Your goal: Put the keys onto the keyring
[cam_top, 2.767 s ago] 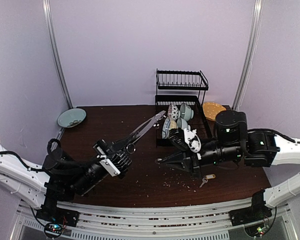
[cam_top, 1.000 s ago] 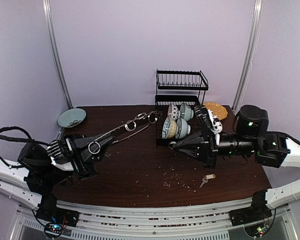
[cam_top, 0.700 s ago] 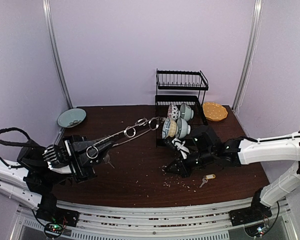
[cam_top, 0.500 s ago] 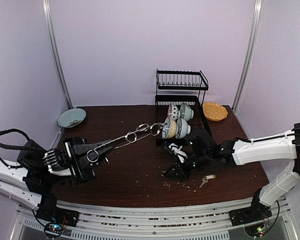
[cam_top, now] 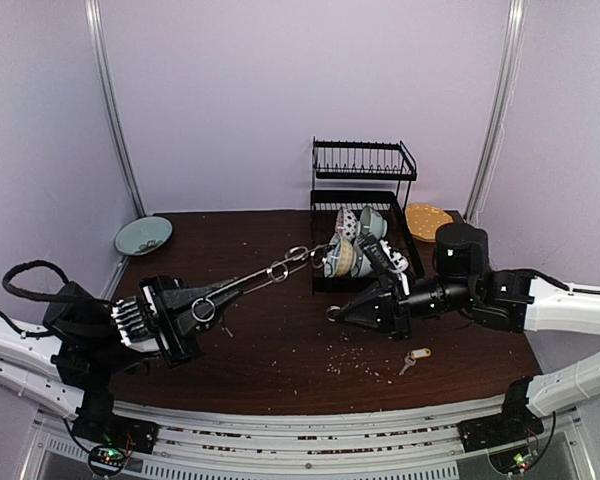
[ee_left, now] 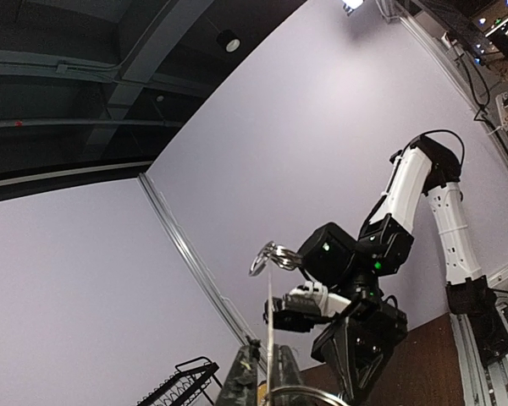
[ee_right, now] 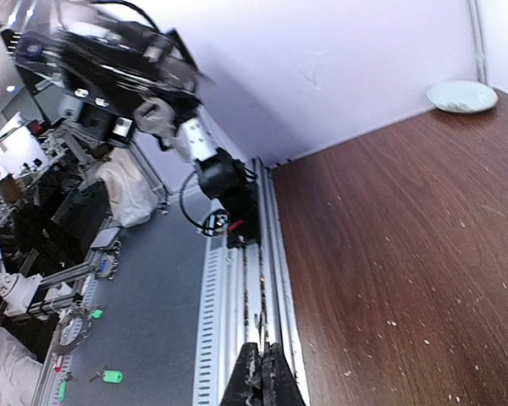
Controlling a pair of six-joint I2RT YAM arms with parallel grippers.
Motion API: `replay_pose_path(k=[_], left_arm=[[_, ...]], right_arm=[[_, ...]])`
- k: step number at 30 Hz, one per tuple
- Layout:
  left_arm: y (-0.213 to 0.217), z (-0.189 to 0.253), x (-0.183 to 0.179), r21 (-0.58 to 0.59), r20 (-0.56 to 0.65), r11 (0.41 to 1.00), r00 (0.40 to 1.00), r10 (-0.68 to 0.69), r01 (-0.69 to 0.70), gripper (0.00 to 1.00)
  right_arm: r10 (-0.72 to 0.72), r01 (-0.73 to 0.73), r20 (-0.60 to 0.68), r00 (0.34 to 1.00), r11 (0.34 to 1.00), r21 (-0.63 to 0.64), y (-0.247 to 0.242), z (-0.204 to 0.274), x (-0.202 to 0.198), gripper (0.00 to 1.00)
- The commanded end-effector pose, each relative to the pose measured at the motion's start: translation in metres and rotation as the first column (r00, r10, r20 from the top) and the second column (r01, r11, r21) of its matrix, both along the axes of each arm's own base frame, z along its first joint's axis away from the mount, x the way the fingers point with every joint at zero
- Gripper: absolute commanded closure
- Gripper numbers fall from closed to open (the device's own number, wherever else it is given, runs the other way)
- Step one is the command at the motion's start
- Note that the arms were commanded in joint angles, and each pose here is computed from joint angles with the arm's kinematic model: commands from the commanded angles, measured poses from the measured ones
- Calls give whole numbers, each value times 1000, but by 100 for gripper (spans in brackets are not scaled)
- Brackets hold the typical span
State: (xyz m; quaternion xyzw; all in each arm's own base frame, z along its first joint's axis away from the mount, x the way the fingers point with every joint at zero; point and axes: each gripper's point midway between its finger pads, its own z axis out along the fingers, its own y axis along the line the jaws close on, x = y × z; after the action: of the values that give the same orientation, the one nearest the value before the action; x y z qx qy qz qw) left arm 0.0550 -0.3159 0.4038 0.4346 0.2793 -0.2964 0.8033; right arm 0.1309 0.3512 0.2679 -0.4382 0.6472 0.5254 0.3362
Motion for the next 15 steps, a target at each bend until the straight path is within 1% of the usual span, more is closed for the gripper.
replay_pose_path(k=[1, 6, 11, 15], left_arm=[[-1, 7, 7, -21, -1, 999, 999, 44, -44, 100], [0, 9, 5, -30, 13, 999, 999, 38, -37, 100], [2, 9, 5, -31, 18, 999, 999, 41, -40, 100], [2, 8, 4, -31, 19, 999, 999, 34, -34, 100]], right_arm=[[128, -140, 82, 988, 975, 170, -10, 45, -32, 100], [142, -163, 122, 982, 968, 192, -17, 53, -39, 100], [162, -182, 127, 979, 968, 173, -18, 50, -42, 100], [167, -192, 141, 976, 962, 194, -19, 59, -45, 100]])
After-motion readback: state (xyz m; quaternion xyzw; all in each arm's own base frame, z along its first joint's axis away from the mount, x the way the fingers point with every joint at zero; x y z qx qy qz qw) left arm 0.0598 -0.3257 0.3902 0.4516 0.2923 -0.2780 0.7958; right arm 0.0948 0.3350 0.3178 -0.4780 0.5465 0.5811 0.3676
